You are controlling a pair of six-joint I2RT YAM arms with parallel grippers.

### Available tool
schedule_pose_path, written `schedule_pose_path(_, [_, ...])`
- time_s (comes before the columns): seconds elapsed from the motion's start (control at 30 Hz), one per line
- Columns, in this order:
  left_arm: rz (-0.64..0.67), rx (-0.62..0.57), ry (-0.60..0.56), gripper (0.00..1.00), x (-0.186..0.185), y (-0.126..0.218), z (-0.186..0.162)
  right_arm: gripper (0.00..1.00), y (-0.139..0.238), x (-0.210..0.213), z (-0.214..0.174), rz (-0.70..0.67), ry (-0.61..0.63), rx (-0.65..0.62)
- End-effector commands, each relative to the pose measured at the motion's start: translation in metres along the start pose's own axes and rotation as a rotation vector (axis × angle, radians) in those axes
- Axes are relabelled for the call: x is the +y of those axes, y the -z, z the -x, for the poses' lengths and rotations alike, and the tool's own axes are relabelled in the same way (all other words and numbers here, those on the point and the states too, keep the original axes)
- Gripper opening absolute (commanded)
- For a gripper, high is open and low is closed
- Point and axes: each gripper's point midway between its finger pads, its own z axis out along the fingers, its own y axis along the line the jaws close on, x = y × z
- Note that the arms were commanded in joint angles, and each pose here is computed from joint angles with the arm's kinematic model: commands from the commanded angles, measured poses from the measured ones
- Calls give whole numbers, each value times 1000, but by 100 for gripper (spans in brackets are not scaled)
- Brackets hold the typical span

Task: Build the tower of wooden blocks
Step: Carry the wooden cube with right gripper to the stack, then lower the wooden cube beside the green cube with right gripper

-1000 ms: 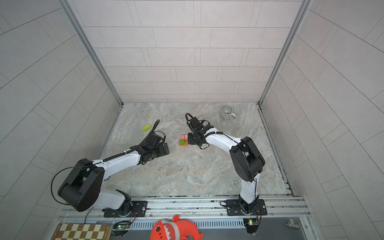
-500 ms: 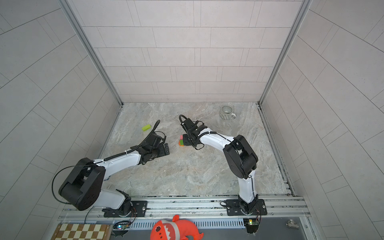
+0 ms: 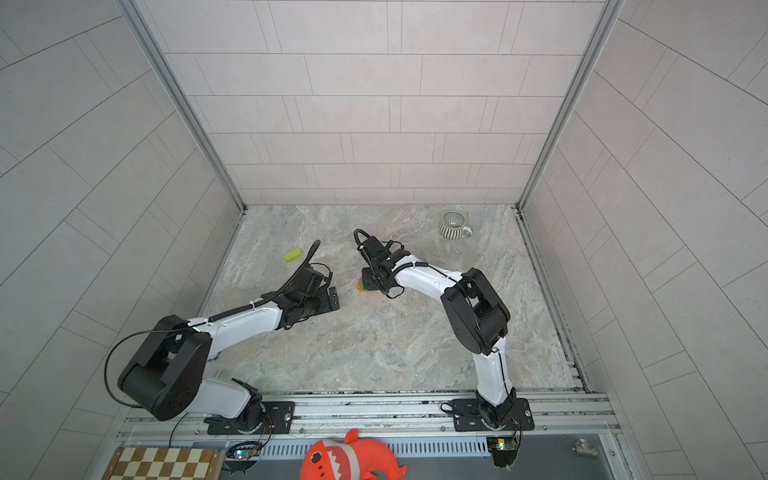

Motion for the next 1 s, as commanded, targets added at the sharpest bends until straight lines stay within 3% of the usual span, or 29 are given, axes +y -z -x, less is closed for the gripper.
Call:
schedule_pose_path(0.0, [9, 11, 12, 100, 4, -3, -4, 23, -3, -2, -2, -26, -7, 11])
schedule_pose_path(0.67, [11, 9, 12, 100, 5, -3, -4, 23, -8, 8, -10, 24, -21, 33])
schedule_pose_path(0.97, [11, 11, 13, 100, 5, -4, -4, 23, 9, 0, 0, -5, -15, 0])
